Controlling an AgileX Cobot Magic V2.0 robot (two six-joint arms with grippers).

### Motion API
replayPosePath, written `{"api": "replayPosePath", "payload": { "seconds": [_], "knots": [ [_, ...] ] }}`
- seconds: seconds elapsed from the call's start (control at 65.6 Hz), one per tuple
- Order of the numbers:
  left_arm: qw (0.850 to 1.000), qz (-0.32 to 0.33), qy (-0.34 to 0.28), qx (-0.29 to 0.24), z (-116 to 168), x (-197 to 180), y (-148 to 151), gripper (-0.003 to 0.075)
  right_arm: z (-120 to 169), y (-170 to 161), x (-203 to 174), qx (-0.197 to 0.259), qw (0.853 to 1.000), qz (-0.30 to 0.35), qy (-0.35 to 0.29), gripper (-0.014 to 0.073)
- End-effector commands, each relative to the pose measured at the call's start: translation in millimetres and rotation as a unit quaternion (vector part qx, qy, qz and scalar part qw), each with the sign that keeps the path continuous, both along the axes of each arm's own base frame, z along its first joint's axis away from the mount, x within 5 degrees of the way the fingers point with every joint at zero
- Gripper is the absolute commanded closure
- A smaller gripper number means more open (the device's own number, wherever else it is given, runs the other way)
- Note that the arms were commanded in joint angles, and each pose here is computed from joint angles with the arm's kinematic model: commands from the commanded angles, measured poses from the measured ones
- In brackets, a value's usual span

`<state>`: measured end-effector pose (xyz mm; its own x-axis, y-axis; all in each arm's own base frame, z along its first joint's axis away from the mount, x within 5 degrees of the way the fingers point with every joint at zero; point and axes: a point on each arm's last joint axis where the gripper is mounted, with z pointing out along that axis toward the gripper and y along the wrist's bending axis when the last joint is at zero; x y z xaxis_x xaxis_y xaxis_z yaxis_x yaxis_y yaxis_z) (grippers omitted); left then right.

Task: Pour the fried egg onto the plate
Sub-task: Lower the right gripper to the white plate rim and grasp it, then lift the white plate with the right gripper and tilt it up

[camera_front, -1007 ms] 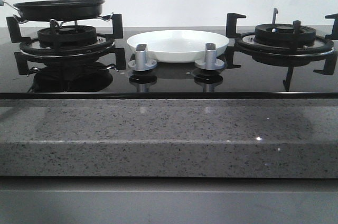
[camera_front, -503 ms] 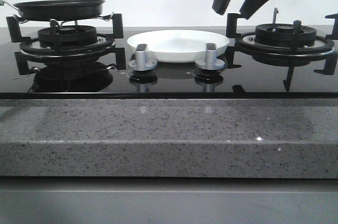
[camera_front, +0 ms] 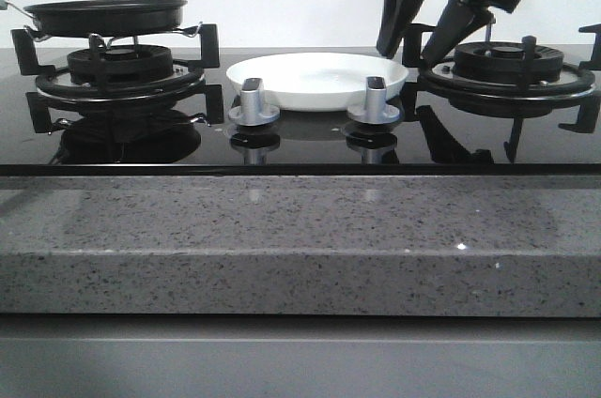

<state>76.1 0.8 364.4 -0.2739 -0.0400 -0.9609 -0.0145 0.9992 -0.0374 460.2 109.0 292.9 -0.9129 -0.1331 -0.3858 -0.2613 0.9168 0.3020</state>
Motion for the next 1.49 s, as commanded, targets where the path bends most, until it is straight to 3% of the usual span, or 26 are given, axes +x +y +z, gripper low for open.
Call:
{"api": "replayPosePath", "payload": {
  "seconds": [0.0, 0.549, 0.778, 0.961, 1.19, 1.48],
  "knots": [
    [0.999, 0.0, -0.046, -0.005, 14, 3, 0, 0.0262, 36, 0, -11, 0.025, 0.999, 0.006, -0.03, 0.0128],
    [0.999, 0.0, -0.046, -0.005, 14, 3, 0, 0.0262, 19, 5, -7, 0.039, 0.999, 0.016, 0.005, 0.0132],
    [0.999, 0.0, -0.046, -0.005, 14, 3, 0, 0.0262, 19, 5, -8, 0.04, 0.999, 0.017, 0.006, 0.0375],
    [0.999, 0.0, -0.046, -0.005, 14, 3, 0, 0.0262, 19, 6, -7, 0.04, 0.999, 0.016, 0.003, 0.0465],
    [0.999, 0.0, -0.046, -0.005, 14, 3, 0, 0.0262, 19, 6, -6, 0.047, 0.999, 0.002, 0.004, 0.0666],
    [0.999, 0.0, -0.046, -0.005, 14, 3, 0, 0.0262, 41, 5, -7, 0.079, 0.996, -0.038, -0.03, 0.0662]
  ]
}}
